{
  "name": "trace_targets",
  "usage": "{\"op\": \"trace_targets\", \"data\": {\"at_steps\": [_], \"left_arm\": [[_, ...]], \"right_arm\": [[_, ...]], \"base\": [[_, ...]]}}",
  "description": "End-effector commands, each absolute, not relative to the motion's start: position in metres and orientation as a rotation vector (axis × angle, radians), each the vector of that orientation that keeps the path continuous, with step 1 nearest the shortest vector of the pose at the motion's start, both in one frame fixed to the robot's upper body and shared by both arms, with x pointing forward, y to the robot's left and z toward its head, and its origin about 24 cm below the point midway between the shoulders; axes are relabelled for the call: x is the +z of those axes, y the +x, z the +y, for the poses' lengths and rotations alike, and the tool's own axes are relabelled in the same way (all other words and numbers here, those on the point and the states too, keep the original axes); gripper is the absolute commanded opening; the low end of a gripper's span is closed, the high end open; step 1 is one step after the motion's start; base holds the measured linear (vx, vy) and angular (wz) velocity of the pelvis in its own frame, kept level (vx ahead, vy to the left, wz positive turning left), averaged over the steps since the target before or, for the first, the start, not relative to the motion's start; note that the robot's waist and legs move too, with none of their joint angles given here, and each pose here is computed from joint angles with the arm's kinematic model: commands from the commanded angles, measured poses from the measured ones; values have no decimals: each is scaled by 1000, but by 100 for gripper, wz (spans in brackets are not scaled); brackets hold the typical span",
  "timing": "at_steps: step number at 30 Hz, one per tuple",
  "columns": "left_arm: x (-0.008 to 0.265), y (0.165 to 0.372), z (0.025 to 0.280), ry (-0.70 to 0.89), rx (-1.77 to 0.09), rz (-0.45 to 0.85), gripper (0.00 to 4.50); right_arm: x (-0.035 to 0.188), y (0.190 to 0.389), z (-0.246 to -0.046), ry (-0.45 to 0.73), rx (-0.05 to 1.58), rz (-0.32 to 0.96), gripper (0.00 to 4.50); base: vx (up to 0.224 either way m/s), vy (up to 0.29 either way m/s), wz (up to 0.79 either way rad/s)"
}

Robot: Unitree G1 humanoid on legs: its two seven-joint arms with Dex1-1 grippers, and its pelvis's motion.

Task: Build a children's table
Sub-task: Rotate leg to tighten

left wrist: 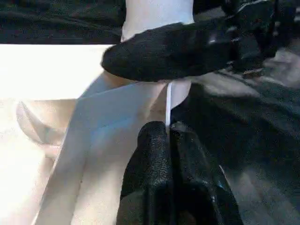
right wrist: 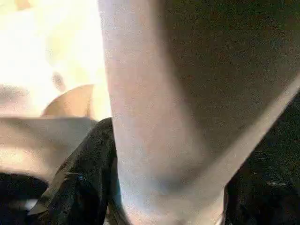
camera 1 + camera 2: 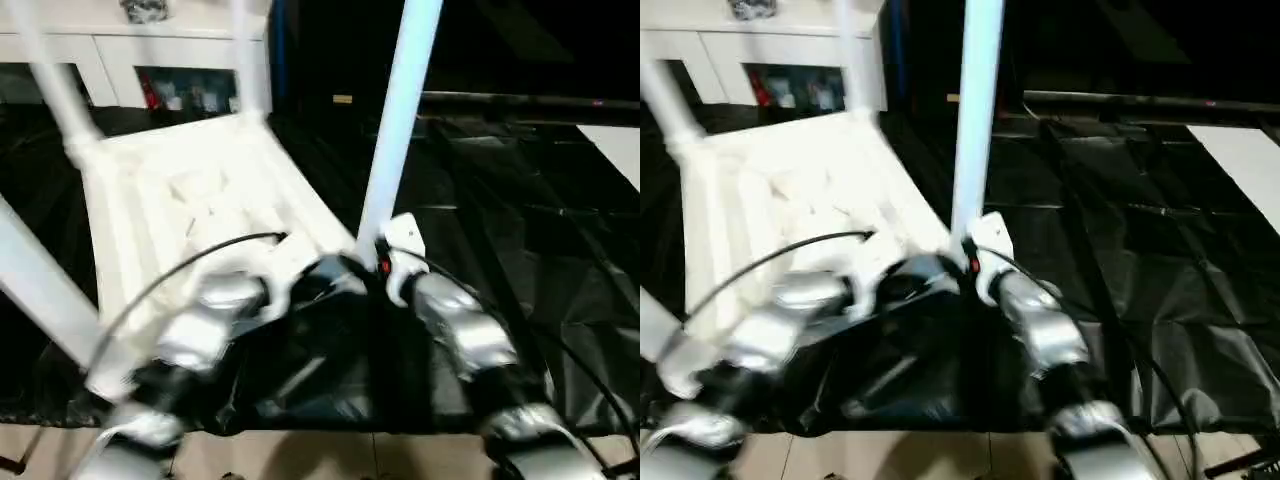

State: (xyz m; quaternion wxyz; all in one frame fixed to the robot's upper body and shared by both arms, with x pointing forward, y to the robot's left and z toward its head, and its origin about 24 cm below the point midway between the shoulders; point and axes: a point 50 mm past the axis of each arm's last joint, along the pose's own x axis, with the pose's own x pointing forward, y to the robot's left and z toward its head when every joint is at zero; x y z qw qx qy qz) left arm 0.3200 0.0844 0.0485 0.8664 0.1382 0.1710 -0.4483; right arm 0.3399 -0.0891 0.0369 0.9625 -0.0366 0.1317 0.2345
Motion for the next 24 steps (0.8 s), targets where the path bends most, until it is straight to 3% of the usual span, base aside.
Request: {"op": "trace_targets", "data": {"at_steps": [1, 4, 5, 9, 14, 24], "left_arm": [[66, 322, 58, 249, -991, 247, 0], [66, 320, 58, 260, -1016, 239, 0], [66, 319, 61, 267, -1033, 234, 0], [64, 315, 71, 290, -1088, 236, 0], [65, 311, 83, 312, -1158, 234, 0], [74, 295, 103, 333, -1404, 244, 0]], "right_arm": [[27, 331, -61, -90, 576, 299, 271], [32, 330, -58, -30, 628, 271, 305], [35, 330, -57, -28, 662, 258, 339], [41, 330, -60, -33, 720, 230, 361], [46, 326, -69, -61, 817, 215, 425], [51, 301, -94, -193, 1197, 252, 445]], "base": [[0, 0, 0], [0, 0, 0], [0, 0, 0], [0, 0, 0], [0, 0, 0], [0, 0, 0]]}}
